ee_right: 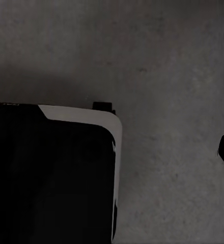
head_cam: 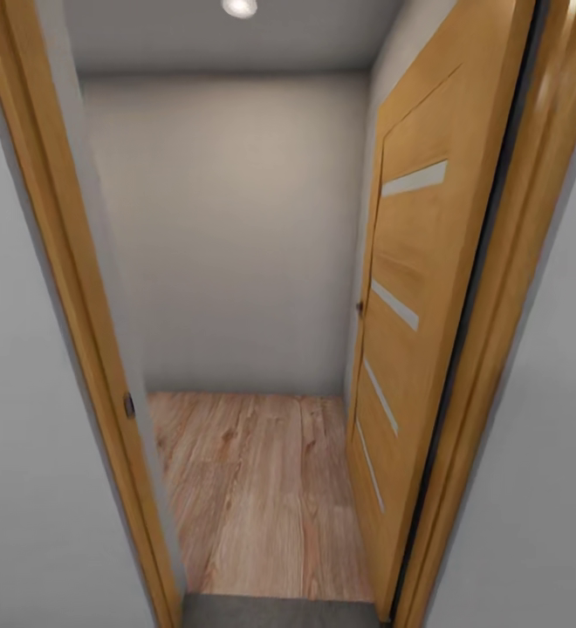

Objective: Move the two storage containers from the living room to the garage. In the garage, place one container on the floor and stack the other container on top of it (either order is fine).

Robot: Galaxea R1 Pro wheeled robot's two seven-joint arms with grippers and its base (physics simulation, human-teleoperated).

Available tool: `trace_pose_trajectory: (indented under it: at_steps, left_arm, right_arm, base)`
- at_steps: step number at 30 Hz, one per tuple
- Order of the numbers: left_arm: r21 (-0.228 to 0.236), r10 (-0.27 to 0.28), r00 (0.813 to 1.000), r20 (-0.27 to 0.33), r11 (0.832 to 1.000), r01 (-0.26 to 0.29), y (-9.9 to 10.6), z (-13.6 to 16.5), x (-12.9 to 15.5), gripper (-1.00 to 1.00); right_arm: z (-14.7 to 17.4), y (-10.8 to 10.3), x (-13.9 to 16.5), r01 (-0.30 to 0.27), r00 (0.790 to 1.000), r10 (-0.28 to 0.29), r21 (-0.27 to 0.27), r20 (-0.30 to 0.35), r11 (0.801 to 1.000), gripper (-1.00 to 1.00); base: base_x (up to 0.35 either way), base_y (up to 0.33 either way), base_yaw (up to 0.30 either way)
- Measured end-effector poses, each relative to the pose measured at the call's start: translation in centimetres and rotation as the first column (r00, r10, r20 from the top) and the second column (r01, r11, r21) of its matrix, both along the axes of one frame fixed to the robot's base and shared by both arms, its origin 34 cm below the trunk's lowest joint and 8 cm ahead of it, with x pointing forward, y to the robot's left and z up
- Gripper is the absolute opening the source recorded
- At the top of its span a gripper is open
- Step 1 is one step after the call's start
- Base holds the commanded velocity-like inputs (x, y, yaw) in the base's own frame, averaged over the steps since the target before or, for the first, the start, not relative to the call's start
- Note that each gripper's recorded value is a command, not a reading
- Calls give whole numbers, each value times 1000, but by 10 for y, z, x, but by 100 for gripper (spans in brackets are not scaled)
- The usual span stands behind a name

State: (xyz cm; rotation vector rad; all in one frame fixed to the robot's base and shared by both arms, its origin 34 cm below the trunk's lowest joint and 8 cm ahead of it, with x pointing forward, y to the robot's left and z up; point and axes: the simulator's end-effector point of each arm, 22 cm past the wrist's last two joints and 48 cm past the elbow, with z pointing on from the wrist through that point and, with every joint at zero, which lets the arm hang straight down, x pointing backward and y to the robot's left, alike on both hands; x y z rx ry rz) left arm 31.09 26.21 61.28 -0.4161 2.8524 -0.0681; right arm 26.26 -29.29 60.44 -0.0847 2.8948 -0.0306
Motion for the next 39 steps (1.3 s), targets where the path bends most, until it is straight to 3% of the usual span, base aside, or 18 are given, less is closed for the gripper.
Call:
trace_pose_trajectory:
  at_steps: [23,39]
  left_arm:
    - [2,1,1000,1,1000,-1,1,0,0,100]
    - [5,2,1000,3,1000,-2,3,0,1,100]
  right_arm:
    - [0,-3,-1,-11,1000,11,-5,-3,1000,100]
    - [0,-2,-1,-11,1000,11,-4,-5,1000,100]
  base:
    - [304,-71,1]
    - [27,0,134]
